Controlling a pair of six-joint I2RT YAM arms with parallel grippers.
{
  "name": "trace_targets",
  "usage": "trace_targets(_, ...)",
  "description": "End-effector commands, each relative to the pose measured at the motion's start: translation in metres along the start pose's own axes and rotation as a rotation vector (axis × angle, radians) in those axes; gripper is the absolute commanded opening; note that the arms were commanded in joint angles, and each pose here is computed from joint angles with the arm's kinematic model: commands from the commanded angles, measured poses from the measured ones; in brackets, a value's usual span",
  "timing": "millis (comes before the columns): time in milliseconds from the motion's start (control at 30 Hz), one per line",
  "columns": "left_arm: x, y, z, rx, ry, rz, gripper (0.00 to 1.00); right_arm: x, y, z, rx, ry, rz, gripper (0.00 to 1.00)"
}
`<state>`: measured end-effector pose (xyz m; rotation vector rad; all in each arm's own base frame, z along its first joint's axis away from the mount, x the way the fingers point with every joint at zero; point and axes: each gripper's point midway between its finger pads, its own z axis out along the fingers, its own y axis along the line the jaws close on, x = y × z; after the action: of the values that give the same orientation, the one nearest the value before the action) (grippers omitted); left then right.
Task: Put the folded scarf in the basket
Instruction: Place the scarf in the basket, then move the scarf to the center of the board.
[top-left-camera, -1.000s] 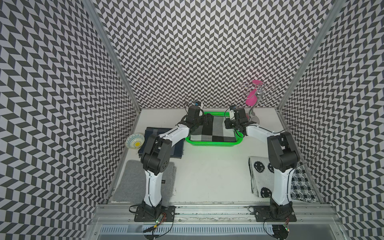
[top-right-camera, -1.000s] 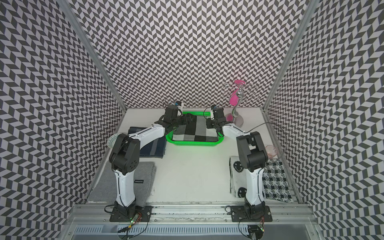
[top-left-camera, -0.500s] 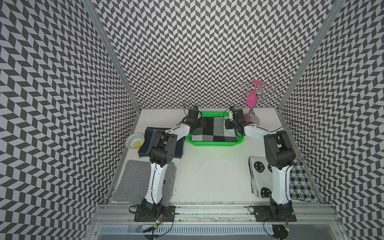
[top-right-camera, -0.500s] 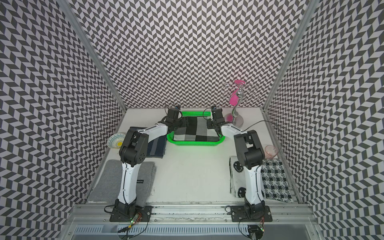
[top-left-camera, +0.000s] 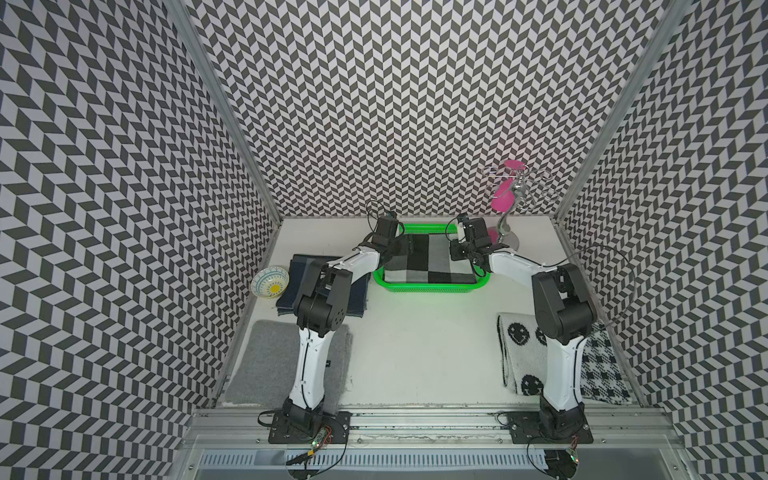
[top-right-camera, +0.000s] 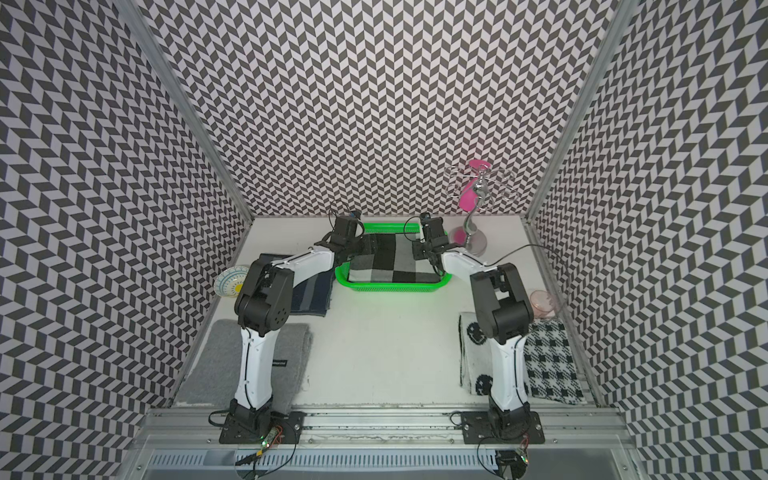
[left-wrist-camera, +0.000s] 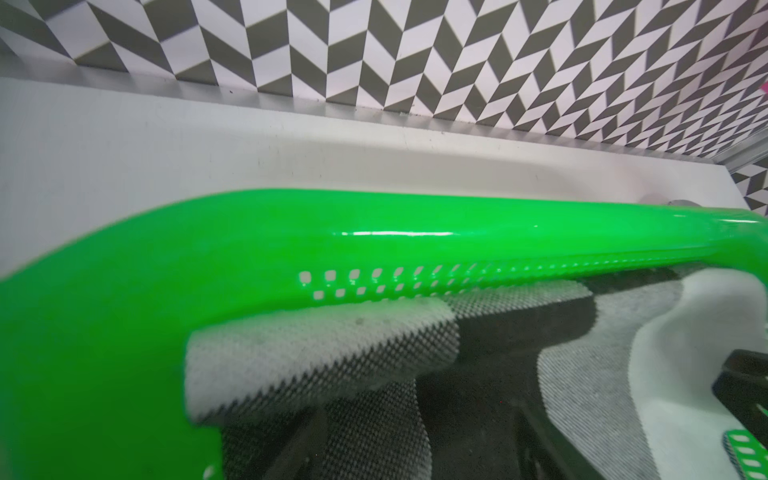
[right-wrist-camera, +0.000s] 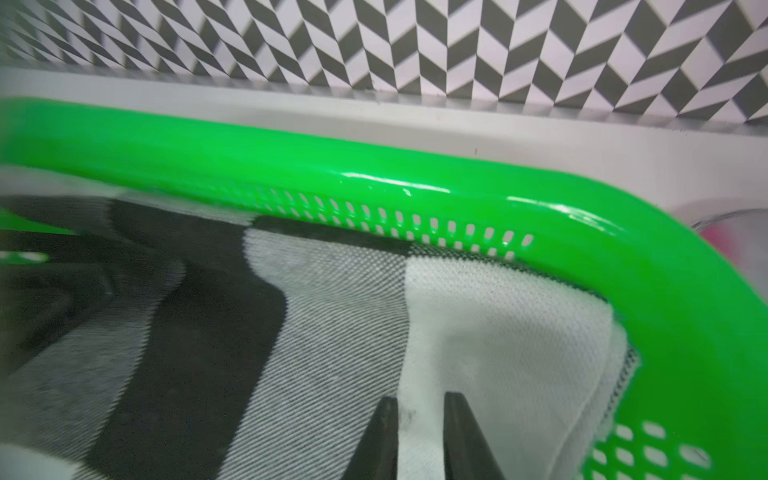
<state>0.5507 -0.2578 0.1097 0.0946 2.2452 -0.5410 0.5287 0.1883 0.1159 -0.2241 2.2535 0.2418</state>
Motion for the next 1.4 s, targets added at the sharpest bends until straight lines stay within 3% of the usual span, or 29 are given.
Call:
trace_targets(0, -0.042, -0.036, -0.050, 0.081, -0.085, 0.021, 0.76, -0.031, 0.016, -0.046, -0.064, -0.093, 0.024, 0.24)
trace_targets(233, -0.058, -0.045, -0.106, 0.144, -0.094, -0.028, 0.77, -0.014, 0.047, -0.105, -0.172, -0.084, 0.040, 0.24)
trace_targets(400, -0.063, -0.042, -0.158, 0.142, -0.135, -0.038, 0.78, 0.023, 0.097, -0.141, -0.256, -0.018, -0.008, 0.25)
trace_targets(600, -0.036, 0.020, -0.206, 0.050, -0.113, -0.113, 0.80, 0.094, 0.178, -0.190, -0.486, 0.079, 0.008, 0.34)
trace_targets(733, -0.012, 0.066, -0.236, -0.007, -0.168, -0.203, 0.80, 0.129, 0.232, -0.218, -0.688, 0.105, 0.075, 0.47)
trace_targets(867, 0.008, 0.086, -0.239, -0.002, -0.130, -0.260, 0.80, 0.166, 0.277, -0.219, -0.765, 0.175, 0.054, 0.53)
trace_targets(1167, 0.019, 0.098, -0.246, -0.038, -0.132, -0.258, 0.79, 0.201, 0.368, -0.221, -0.940, 0.254, 0.072, 0.58)
trace_targets(1367, 0.020, 0.101, -0.248, -0.038, -0.146, -0.257, 0.80, 0.225, 0.404, -0.194, -0.925, 0.308, 0.074, 0.61)
